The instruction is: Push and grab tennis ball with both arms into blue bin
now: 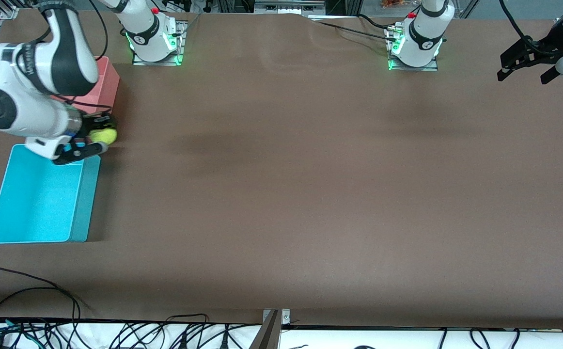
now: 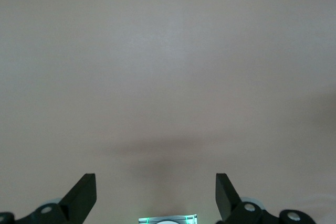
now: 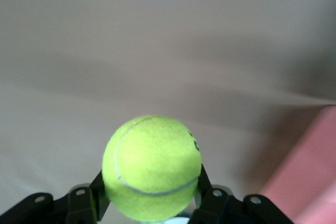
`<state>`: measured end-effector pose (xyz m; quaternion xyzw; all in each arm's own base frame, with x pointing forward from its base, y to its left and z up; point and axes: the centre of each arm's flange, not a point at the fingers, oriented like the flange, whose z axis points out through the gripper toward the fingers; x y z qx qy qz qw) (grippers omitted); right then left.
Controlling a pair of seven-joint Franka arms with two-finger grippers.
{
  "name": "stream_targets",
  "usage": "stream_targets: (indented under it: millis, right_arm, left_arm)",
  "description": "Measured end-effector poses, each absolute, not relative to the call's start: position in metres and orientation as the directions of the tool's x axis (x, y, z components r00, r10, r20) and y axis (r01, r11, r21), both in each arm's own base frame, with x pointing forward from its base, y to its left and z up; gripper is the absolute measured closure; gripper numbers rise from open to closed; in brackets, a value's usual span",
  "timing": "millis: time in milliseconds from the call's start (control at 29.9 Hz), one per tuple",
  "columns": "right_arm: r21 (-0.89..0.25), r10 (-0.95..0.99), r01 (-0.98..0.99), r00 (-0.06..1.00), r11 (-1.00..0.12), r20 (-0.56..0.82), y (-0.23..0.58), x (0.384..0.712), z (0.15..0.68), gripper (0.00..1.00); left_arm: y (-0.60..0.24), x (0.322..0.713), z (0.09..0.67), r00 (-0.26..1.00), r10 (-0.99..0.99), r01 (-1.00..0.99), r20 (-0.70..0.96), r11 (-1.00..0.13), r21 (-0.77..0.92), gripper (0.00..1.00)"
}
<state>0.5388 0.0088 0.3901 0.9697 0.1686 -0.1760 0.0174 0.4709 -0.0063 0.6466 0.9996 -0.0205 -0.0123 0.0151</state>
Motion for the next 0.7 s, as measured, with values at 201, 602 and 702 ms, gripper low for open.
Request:
stream_targets:
  millis: [201, 602, 702]
  right_arm:
    - [-0.005, 0.377, 0.397, 0.867, -0.918, -0.326, -0.055, 0.551, 0.381, 0.36]
    - [-0.002, 0.484, 0.498, 0.842, -0.867, -0.239, -0.156, 0.564, 0.328, 0.36]
    - [-0.043, 0.498, 0.502, 0.837, -0.864, -0.227, -0.174, 0.562, 0.305, 0.36]
  left_arm:
    - [-0.007, 0.473, 0.646, 0.999, -0.042, -0.041, -0.027, -0.999, 0.030, 0.00]
    - [-0.008, 0.501, 0.628, 0.998, -0.036, -0.035, -0.060, -0.999, 0.028, 0.00]
    - [-0.008, 0.506, 0.626, 0.997, -0.036, -0.035, -0.063, -0.999, 0.027, 0.00]
